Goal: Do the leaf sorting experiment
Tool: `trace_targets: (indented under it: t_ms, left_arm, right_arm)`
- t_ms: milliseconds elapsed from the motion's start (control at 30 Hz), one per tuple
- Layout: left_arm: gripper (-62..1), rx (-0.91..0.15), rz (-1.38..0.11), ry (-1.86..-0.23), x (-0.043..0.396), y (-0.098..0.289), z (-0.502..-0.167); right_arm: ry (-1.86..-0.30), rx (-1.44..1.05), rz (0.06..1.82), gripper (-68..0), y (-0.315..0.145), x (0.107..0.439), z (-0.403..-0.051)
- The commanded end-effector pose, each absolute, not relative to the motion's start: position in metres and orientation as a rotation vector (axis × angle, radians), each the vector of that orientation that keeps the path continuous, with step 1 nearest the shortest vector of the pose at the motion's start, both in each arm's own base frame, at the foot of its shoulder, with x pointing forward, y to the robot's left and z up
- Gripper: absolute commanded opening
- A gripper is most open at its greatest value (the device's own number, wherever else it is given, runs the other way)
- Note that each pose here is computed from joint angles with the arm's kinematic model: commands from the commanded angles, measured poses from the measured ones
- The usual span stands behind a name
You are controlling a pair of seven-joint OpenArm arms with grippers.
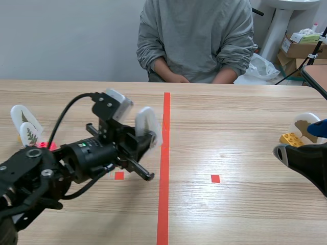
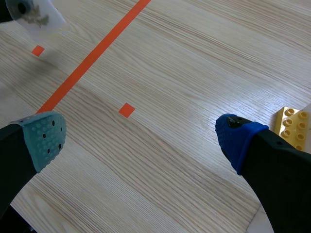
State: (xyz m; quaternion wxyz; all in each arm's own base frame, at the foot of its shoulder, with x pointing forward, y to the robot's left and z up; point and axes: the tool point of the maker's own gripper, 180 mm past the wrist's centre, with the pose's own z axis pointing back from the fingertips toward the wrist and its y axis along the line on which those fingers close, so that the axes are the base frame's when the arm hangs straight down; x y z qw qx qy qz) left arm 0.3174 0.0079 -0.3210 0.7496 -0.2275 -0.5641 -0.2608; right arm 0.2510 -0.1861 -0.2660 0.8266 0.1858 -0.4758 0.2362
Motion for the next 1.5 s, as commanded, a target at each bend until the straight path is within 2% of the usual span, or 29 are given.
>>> trace_targets:
  t_ms: [0, 300, 400, 600, 1067, 1467]
  left_arm:
    - [-55.4, -0.471, -0.510, -1.270, 0.327, 0.027, -0.313]
    - [-55.4, -0.164, -0.310, -1.288, 0.351, 0.158, -0.311]
    - [-55.4, -0.098, -0.270, -1.259, 0.350, 0.186, -0.322]
    - [-55.4, -0.046, -0.179, -1.199, 0.342, 0.222, -0.346]
    - [-55.4, -0.067, -0.117, -1.129, 0.316, 0.226, -0.372]
    - [-55.3, -0.096, -0.088, -1.131, 0.315, 0.213, -0.377]
  right_arm:
    - [-1.045, 0.396, 0.514, -3.7, -0.186, 0.255, -0.256]
    - [-1.045, 0.397, 0.514, -3.7, -0.186, 0.255, -0.256]
    - [-1.045, 0.397, 0.514, -3.7, -0.186, 0.255, -0.256]
    - [-1.047, 0.397, 0.513, -3.7, -0.186, 0.255, -0.255]
    - [-1.051, 0.401, 0.508, -3.7, -0.185, 0.255, -0.255]
    - [-1.051, 0.401, 0.508, -3.7, -0.185, 0.255, -0.255]
